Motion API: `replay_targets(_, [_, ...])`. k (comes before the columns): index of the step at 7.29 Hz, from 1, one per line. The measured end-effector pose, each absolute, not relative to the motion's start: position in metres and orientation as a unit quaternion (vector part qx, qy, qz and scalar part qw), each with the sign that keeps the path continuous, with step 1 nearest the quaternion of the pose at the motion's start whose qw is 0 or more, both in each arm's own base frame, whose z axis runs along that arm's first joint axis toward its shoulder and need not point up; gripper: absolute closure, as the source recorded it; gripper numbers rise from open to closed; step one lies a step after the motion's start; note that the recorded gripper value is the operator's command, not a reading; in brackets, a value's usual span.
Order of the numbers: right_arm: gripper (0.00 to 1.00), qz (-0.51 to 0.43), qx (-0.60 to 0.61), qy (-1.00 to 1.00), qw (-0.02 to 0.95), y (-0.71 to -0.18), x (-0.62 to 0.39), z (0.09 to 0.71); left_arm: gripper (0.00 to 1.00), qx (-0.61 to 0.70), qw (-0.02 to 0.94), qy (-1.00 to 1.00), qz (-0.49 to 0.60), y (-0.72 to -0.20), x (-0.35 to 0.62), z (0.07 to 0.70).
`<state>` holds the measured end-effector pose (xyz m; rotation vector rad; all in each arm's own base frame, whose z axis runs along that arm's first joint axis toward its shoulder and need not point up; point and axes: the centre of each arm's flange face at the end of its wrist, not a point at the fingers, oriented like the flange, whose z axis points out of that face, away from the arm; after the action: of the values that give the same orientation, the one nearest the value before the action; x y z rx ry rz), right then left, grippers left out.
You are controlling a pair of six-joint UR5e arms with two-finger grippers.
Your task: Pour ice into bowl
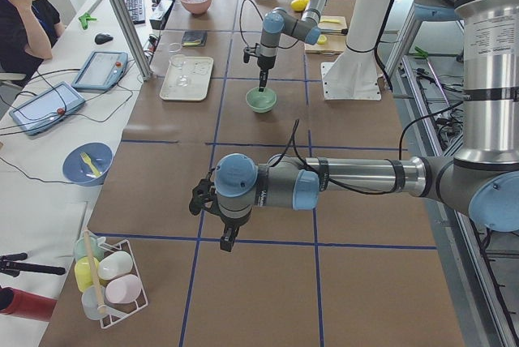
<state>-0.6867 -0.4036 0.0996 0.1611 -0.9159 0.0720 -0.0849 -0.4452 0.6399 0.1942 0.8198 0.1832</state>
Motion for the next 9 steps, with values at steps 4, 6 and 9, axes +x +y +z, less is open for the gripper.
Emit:
replay_targets(4, [0.00,0.007,0.095,-0.440,0.893,-0.501,-0.568,0.103,0.00,0.095,0.909,0.397,0.089,-0.446,-0.085,0.638])
replay_targets(6, [0.00,-0.057,0.116,-0.414,0.901,-0.558,-0.441,0.166,0.00,0.104,0.908,0.395,0.095,-0.454,-0.084,0.629])
replay_targets(9, [0.00,-0.172,0.145,-0.383,0.896,-0.634,-0.232,0.307,0.00,0.126,0.905,0.391,0.106,-0.463,-0.083,0.616])
